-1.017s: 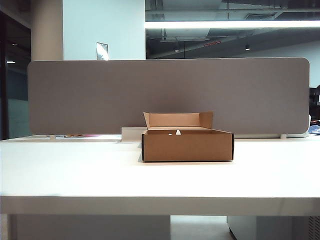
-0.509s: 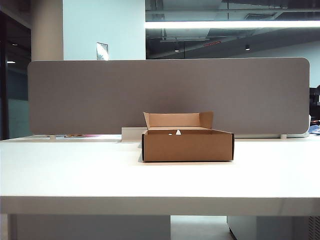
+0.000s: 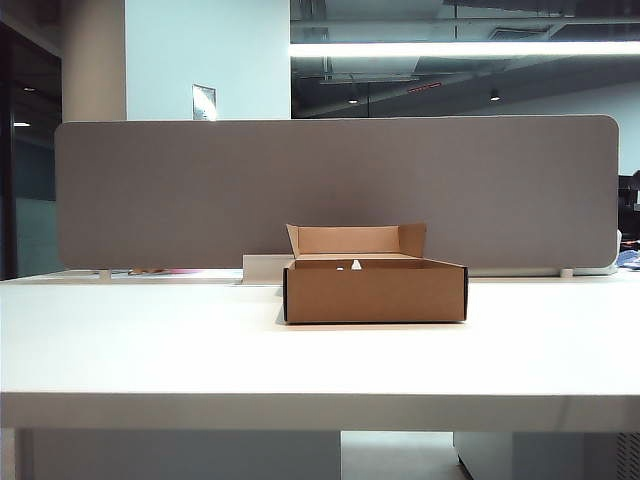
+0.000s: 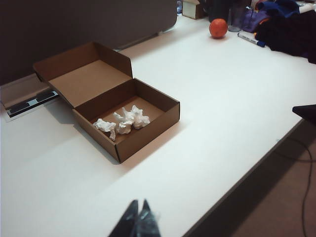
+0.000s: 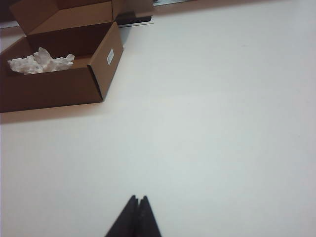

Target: Pick up all the paper balls on the table and put them in the paper box.

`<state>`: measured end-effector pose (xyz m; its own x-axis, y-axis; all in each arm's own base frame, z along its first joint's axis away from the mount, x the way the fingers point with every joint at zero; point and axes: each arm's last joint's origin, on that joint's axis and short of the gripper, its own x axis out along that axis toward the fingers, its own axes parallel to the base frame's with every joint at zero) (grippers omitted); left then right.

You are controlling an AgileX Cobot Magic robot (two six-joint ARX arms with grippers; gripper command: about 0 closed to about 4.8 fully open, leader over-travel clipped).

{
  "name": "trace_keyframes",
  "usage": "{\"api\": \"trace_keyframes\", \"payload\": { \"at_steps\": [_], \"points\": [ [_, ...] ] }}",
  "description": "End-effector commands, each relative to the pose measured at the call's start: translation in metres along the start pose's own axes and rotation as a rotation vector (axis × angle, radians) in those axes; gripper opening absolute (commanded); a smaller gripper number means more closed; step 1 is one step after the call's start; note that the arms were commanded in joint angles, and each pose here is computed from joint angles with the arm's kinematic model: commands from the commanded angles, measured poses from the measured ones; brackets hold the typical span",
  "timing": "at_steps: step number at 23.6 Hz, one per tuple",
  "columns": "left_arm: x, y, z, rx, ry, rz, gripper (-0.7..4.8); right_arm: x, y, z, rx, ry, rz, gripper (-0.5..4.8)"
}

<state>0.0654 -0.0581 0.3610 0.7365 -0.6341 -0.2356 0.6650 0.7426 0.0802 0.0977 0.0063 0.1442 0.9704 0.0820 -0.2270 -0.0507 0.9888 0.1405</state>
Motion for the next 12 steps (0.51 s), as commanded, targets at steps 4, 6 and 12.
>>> {"api": "trace_keyframes", "payload": {
  "at_steps": [4, 6, 12],
  "points": [
    [0.003, 0.003, -0.011, 0.002, 0.020, 0.129, -0.05, 0.000, 0.000, -0.001, -0.002, -0.001, 0.000, -0.01],
    [0.010, 0.003, -0.020, 0.015, 0.012, 0.175, -0.06, 0.000, 0.000, -0.001, -0.002, -0.001, 0.000, -0.01],
    [0.037, 0.003, -0.047, 0.062, -0.051, 0.286, -0.05, 0.000, 0.000, -0.001, -0.002, -0.002, 0.000, -0.01]
  ]
}}
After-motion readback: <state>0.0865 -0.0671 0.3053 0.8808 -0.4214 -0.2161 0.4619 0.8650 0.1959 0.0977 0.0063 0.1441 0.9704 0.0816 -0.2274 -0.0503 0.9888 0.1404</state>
